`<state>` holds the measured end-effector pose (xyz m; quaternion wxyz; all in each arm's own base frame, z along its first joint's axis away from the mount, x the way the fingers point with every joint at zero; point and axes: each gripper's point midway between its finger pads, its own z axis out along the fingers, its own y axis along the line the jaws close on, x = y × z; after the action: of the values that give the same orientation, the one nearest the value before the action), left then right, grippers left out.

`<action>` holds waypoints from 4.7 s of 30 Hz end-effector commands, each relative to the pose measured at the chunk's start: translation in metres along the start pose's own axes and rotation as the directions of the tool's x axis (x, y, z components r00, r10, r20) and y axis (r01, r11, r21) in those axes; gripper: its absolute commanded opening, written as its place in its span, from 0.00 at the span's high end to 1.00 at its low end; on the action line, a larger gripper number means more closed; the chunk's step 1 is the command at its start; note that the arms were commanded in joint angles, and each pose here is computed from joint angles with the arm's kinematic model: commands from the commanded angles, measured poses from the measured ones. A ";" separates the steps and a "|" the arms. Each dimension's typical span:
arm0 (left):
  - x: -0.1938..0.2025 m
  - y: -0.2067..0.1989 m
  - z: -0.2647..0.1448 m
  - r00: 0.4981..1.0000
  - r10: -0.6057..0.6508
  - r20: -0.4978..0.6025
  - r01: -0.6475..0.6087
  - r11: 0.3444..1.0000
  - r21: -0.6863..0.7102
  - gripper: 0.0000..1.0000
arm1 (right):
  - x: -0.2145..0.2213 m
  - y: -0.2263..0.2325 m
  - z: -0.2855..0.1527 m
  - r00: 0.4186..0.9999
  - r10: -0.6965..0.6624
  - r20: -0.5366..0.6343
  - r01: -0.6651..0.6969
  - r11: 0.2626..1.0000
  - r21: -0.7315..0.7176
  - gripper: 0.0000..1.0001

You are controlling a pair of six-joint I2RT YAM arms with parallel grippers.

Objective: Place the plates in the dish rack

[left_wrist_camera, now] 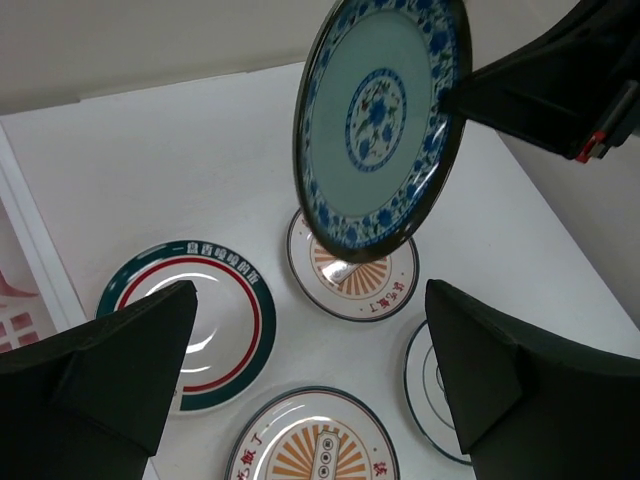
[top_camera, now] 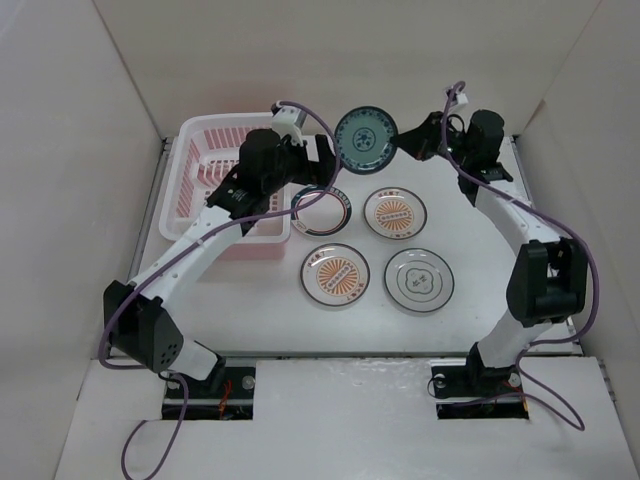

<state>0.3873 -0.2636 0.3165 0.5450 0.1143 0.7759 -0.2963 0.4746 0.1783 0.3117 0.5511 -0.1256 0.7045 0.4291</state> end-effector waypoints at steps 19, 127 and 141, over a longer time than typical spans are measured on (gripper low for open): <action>-0.016 0.002 0.011 0.995 -0.011 0.100 0.002 0.995 0.097 0.43 | 0.018 0.097 0.003 0.998 -0.061 -0.030 0.048 0.947 -0.318 1.00; 0.035 0.402 -0.032 0.959 0.264 -0.102 -0.239 0.564 -0.790 0.95 | 0.141 0.144 0.019 0.956 -0.088 -0.279 0.113 0.991 0.072 0.00; 0.018 0.395 -0.040 0.959 0.275 -0.068 -0.216 0.558 -0.801 0.45 | 0.143 0.149 0.021 0.954 -0.091 -0.285 0.111 0.992 0.055 0.00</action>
<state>0.5426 0.0674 0.1365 0.5642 -0.0265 0.8097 0.1591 0.3452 0.3206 0.2345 0.4525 -0.1887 0.8024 0.3403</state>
